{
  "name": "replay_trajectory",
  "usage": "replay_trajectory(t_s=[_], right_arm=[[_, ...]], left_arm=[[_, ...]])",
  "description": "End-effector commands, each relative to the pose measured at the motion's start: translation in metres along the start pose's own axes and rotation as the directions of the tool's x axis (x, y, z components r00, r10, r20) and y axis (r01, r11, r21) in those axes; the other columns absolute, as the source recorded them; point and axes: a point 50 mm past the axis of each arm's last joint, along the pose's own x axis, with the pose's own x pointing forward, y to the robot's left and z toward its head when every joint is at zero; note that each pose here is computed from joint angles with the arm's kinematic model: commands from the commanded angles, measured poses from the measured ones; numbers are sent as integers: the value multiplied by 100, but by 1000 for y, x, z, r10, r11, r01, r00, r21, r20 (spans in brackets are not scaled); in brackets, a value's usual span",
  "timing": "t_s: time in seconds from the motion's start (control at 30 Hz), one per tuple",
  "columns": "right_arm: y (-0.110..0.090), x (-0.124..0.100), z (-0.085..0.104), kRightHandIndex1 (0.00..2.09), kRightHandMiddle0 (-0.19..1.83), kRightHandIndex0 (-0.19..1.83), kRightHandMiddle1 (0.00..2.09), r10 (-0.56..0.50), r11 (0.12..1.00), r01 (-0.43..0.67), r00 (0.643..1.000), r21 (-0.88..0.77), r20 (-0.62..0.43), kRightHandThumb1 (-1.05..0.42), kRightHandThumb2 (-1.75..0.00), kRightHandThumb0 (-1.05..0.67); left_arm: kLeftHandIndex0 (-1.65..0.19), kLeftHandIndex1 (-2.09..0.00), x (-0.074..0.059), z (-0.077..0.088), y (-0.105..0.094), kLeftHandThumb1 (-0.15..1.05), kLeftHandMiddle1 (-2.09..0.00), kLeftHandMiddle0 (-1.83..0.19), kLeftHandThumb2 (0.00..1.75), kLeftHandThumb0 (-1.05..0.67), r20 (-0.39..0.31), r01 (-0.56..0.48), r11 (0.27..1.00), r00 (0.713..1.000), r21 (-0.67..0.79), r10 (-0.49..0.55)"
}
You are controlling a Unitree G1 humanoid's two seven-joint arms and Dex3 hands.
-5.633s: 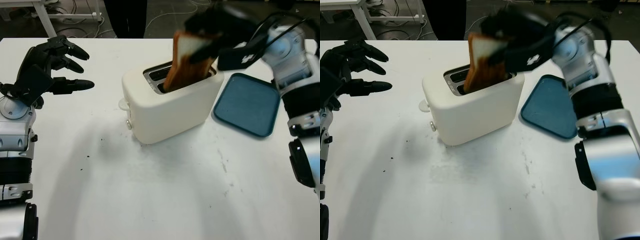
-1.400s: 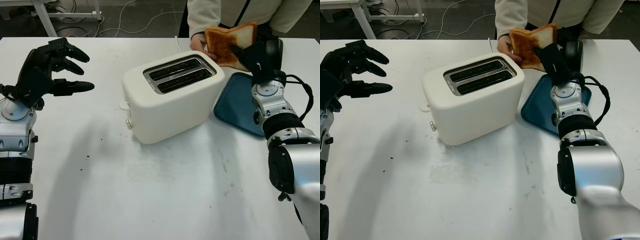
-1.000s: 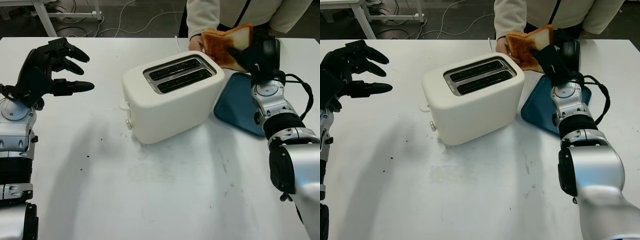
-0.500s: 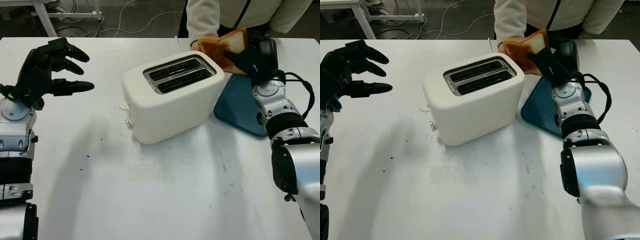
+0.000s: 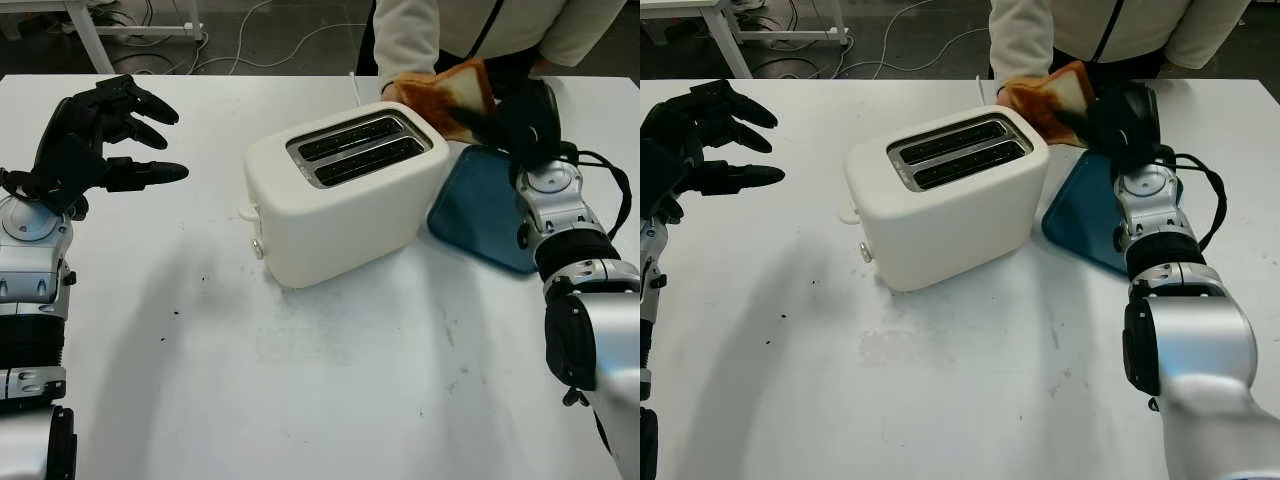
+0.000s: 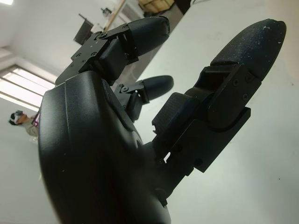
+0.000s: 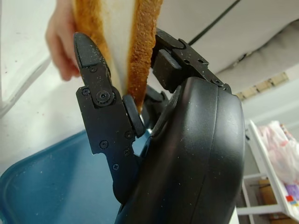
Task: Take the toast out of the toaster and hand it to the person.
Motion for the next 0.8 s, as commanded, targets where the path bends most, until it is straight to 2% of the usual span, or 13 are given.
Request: replay_trajectory(t_s=[0.0, 0.07, 0.13, 0.17, 0.23, 0.3, 0.43, 0.57, 0.6, 0.67, 0.77], right_arm=[[-6, 0, 2, 23, 34, 21, 1, 28, 999, -27, 999, -46, 21, -80, 0, -74], [-10, 0, 3, 9, 12, 6, 0, 64, 994, -61, 998, -95, 30, -80, 0, -89], [-13, -1, 4, 2, 3, 2, 0, 71, 992, -66, 997, -107, 41, -80, 0, -97], [-17, -2, 5, 3, 1, 4, 0, 64, 991, -56, 996, -122, 58, -79, -1, -96], [-23, -3, 6, 8, 0, 13, 0, 50, 992, -38, 995, -123, 88, -79, -1, -92], [-30, -4, 7, 2, 0, 3, 0, 32, 995, -22, 994, -98, 102, -78, 0, -86], [-47, -10, 7, 1, 0, 1, 0, -23, 986, 47, 989, -159, 148, -78, -1, -97], [-57, -20, 4, 0, 0, 0, 0, -59, 991, 83, 975, -104, 215, -77, 0, -103], [-59, -24, 3, 0, 0, 0, 0, -68, 994, 86, 968, -68, 242, -74, -1, -94], [-64, -34, -1, 0, 0, 0, 0, -92, 996, 94, 952, 7, 292, -73, -2, -85], [-69, -49, -4, 0, 0, 1, 0, -103, 994, 103, 929, 18, 356, -75, -2, -88]], left_arm=[[-58, -111, -2, -2, -3, 54, -128, -51, 0, -105, -8, -1, 1000, 1000, -11, 1], [-58, -111, -2, -1, -3, 54, -128, -51, 0, -105, -7, 0, 1000, 1000, -7, 0], [-58, -111, -2, -1, -3, 54, -128, -52, 0, -105, -7, -1, 1000, 1000, -5, 1], [-58, -111, -2, -1, -3, 54, -128, -52, 0, -105, -7, -1, 1000, 1000, -4, 1], [-58, -111, -2, -1, -3, 54, -128, -52, 0, -105, -9, -2, 1000, 1000, -7, 1], [-58, -111, -2, -2, -2, 54, -128, -52, 0, -105, -9, -1, 1000, 1000, -3, 1], [-58, -112, -3, -2, -1, 55, -128, -52, 0, -105, -15, 0, 1000, 1000, 9, 0], [-57, -112, -4, -3, -1, 55, -128, -51, 0, -105, -22, 2, 1000, 1000, 12, -2], [-57, -112, -4, -3, -1, 55, -128, -51, 0, -105, -22, 1, 1000, 1000, 17, -1], [-56, -112, -6, -3, -1, 56, -129, -51, 0, -105, -26, 1, 1000, 1000, 22, 0], [-56, -112, -11, -2, 0, 55, -128, -52, 0, -105, -34, -11, 1000, 999, 23, 12]])
